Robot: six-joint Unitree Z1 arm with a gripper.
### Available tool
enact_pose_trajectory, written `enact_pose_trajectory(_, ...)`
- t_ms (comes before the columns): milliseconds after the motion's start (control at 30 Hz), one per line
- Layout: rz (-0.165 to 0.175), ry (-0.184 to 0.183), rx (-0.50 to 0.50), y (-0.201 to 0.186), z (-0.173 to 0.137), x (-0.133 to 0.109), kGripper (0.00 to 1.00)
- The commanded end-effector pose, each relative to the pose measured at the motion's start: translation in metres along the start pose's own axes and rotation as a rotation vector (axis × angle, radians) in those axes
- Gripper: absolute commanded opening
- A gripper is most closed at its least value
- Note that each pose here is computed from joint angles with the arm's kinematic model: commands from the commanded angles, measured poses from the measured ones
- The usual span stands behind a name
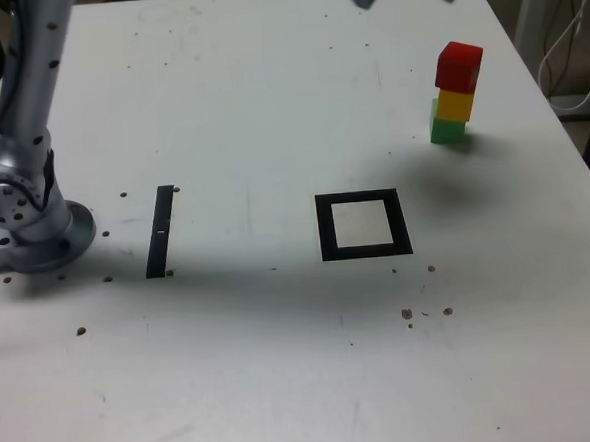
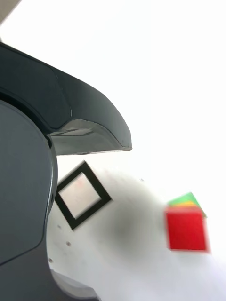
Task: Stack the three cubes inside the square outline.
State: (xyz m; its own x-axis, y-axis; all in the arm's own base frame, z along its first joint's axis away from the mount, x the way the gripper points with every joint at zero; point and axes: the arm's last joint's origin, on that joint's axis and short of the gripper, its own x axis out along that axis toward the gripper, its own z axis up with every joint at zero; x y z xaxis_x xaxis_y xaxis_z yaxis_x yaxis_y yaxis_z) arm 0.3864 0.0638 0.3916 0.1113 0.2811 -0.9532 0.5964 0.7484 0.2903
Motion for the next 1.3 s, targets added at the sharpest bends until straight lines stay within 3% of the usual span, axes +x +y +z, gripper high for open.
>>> enact_pose_trajectory(0,-0.009,0.01,0.012,0.006,0.006,0.008,0.97)
enact_pose_trajectory(133,-0.005,0.021,0.026,0.016,0.018,0.023,0.96)
enact_pose_trajectory(333,-0.008,0.066,0.04,0.023,0.034,0.051,0.94)
enact_pose_trajectory(767,-0.026,0.095,0.054,0.032,0.057,0.092,0.89)
enact_pose_trajectory(1100,-0.039,0.113,0.056,0.031,0.059,0.101,0.79)
enact_pose_trajectory(1267,-0.038,0.119,0.052,0.031,0.059,0.103,0.62)
